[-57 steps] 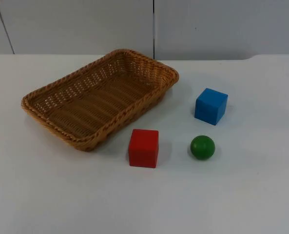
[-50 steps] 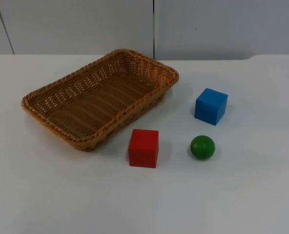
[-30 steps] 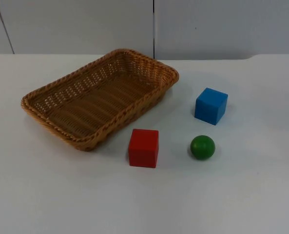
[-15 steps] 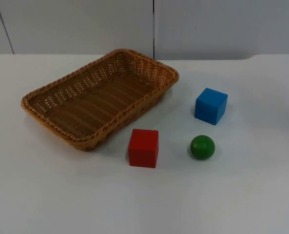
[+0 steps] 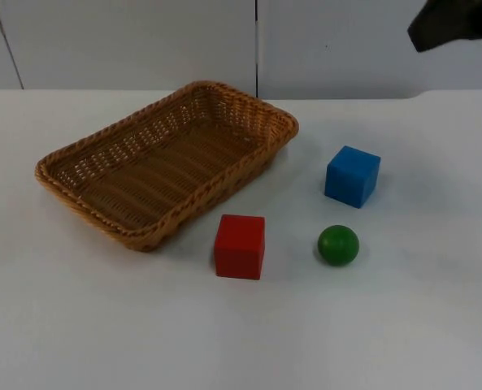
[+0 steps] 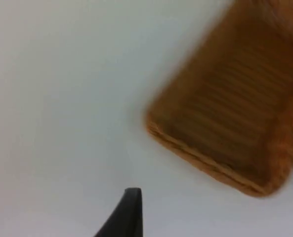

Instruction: Place all geometric objects except the red cube into the basket.

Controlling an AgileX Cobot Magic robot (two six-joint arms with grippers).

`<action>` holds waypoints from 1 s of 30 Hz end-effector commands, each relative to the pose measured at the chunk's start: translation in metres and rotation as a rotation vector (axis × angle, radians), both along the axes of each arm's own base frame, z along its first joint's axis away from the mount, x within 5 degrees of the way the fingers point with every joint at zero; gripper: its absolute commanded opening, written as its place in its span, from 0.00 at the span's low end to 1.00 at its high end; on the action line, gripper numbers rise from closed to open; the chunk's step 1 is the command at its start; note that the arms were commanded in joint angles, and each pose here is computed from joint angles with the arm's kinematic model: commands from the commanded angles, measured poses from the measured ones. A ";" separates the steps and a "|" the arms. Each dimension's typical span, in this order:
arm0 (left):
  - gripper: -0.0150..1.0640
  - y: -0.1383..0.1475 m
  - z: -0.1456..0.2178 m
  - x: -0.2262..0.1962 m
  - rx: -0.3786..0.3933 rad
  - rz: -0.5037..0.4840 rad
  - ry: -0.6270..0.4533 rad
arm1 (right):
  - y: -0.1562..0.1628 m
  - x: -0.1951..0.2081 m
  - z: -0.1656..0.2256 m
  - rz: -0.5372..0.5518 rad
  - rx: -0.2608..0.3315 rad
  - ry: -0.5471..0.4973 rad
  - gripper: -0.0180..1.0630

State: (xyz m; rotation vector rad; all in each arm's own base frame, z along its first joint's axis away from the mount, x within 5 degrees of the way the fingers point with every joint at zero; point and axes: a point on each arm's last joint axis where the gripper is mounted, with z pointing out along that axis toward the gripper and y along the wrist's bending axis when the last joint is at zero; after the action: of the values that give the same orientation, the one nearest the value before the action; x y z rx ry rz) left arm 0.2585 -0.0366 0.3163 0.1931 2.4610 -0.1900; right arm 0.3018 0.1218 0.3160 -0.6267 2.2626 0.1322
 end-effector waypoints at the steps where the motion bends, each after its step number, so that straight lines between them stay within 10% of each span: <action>1: 0.92 -0.030 -0.029 0.020 -0.013 -0.094 0.059 | 0.001 -0.002 0.019 0.005 0.014 -0.031 0.98; 15: 0.92 -0.231 -0.129 0.045 0.106 -0.612 0.090 | -0.046 -0.021 0.120 -0.121 0.088 -0.222 0.98; 30: 0.92 -0.284 -0.197 0.092 0.253 -0.782 0.077 | -0.055 -0.026 0.123 -0.127 0.033 -0.180 0.98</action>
State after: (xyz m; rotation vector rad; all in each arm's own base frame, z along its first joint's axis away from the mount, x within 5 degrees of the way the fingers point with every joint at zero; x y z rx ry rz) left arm 0.3517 -0.3170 0.1183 1.2541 2.3625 -0.2180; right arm 0.2788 0.0691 0.4346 -0.4483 2.1296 0.0640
